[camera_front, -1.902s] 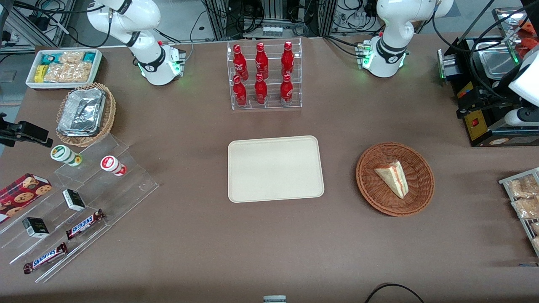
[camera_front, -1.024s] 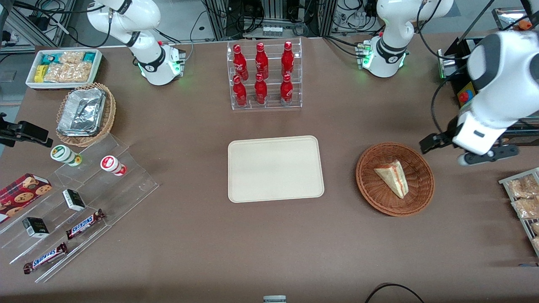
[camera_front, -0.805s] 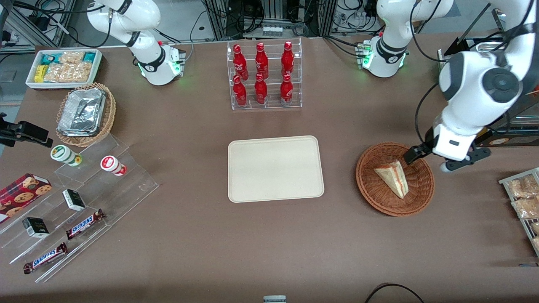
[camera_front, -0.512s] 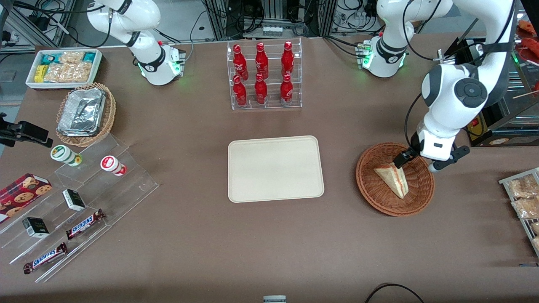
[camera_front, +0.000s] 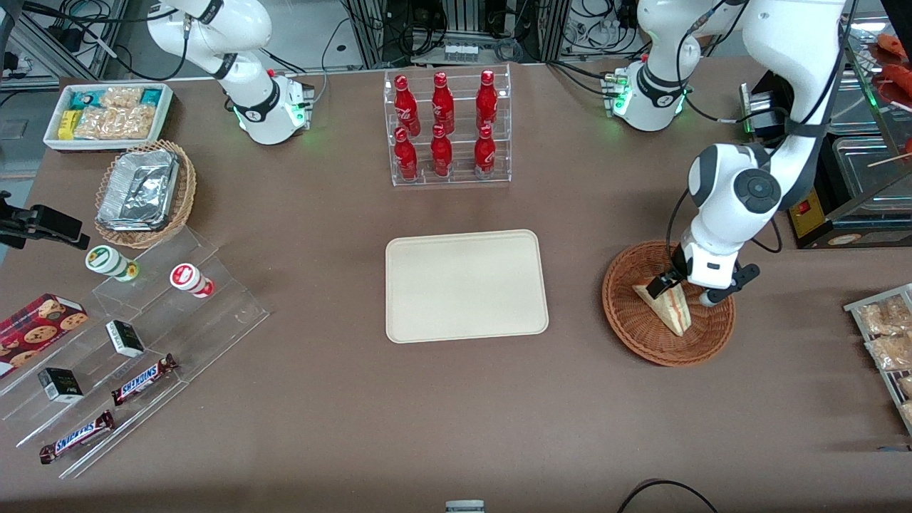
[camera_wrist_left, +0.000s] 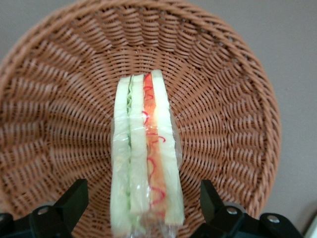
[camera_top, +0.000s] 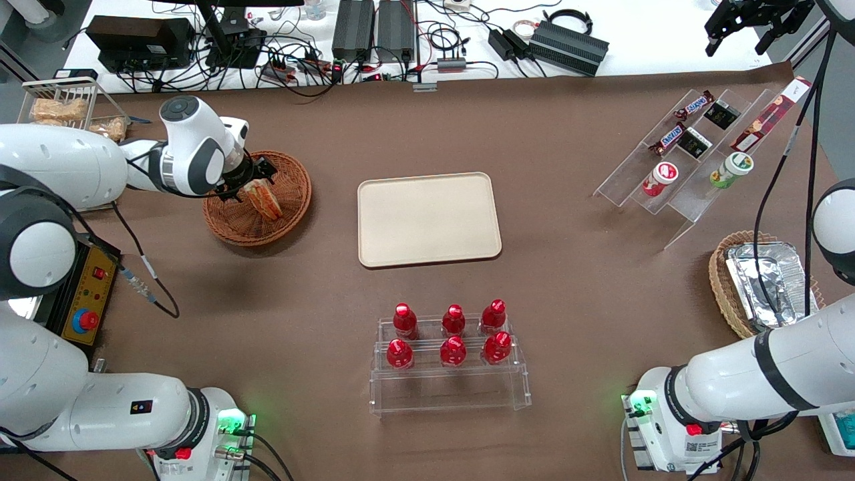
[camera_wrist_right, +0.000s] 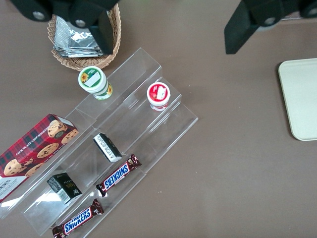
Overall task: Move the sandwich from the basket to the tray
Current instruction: 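Close the left gripper on the sandwich and lift it, then carry the sandwich with the left gripper over the cream tray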
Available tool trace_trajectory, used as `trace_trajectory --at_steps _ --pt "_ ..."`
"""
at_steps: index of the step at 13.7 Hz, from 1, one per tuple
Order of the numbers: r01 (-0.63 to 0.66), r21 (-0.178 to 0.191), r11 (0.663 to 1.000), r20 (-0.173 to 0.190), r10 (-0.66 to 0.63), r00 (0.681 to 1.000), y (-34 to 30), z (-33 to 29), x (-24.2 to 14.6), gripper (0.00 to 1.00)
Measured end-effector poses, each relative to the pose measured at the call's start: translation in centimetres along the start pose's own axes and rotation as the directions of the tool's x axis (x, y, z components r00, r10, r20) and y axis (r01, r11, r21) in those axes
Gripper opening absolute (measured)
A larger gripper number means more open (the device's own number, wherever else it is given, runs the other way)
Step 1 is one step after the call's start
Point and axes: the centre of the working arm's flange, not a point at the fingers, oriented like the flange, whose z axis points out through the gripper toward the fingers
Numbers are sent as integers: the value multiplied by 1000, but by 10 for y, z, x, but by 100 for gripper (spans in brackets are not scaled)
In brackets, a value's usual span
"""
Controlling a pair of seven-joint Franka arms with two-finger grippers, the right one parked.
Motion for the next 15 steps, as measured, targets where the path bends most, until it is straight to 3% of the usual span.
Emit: trace_trajectory --at_steps 2,5,7,11,13,15 --pt "5 1 1000 8 -5 1000 -1 13 -1 96" --pt "-2 -1 1000 1 2 1000 1 12 1 60" --pt "-67 28 997 -21 68 997 4 6 2 41" --pt "-146 165 975 8 147 989 22 -54 14 31" --pt "-181 195 964 12 182 983 58 -115 10 22" --pt "-236 194 952 15 238 971 102 -175 -5 19"
